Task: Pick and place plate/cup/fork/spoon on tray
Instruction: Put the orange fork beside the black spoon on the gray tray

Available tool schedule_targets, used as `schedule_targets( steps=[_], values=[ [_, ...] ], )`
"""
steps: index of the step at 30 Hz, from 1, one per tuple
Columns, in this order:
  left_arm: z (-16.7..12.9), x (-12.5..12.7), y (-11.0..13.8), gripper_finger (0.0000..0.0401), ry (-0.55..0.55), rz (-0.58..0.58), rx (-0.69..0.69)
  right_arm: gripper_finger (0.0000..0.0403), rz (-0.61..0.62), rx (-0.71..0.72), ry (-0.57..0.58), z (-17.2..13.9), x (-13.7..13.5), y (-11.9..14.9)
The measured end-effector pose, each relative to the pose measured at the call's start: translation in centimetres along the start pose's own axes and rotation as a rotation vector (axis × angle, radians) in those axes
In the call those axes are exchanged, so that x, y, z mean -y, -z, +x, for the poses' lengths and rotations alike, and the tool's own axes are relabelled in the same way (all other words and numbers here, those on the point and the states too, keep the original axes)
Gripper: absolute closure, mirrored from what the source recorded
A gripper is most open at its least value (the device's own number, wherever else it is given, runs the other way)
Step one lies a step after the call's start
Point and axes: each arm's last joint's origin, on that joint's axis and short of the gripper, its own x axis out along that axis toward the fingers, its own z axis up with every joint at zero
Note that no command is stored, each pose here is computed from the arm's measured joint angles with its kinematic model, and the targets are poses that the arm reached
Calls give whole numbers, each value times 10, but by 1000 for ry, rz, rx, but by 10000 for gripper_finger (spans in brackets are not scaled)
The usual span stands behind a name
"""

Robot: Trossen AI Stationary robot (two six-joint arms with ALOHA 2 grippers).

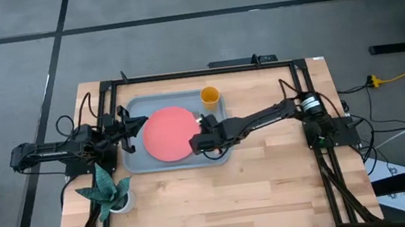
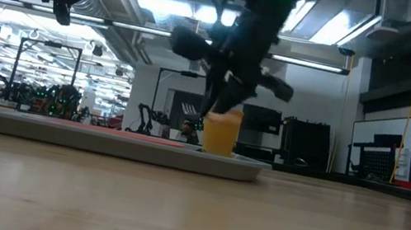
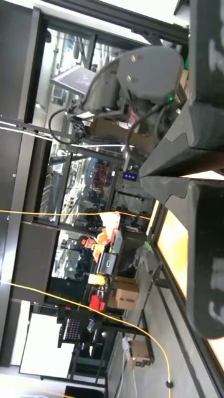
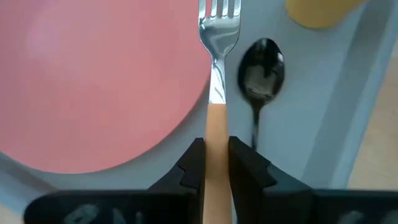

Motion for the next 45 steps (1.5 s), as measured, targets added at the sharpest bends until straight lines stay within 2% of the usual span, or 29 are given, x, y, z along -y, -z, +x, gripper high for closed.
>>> schedule_targets(
  steps=[9, 22, 34, 45],
  values=[
    [0, 0, 0, 401, 0, 0, 0, 355, 118, -21, 13, 13, 20, 15],
    [0, 0, 0, 401, 0, 0, 0, 355, 134, -46, 90, 30, 40, 30],
    [0, 0, 0, 401, 0, 0, 0, 355, 195, -7, 78, 36, 41, 32],
    [0, 0, 0, 401, 0, 0, 0, 355, 184, -4, 88, 45, 40, 36]
  ],
)
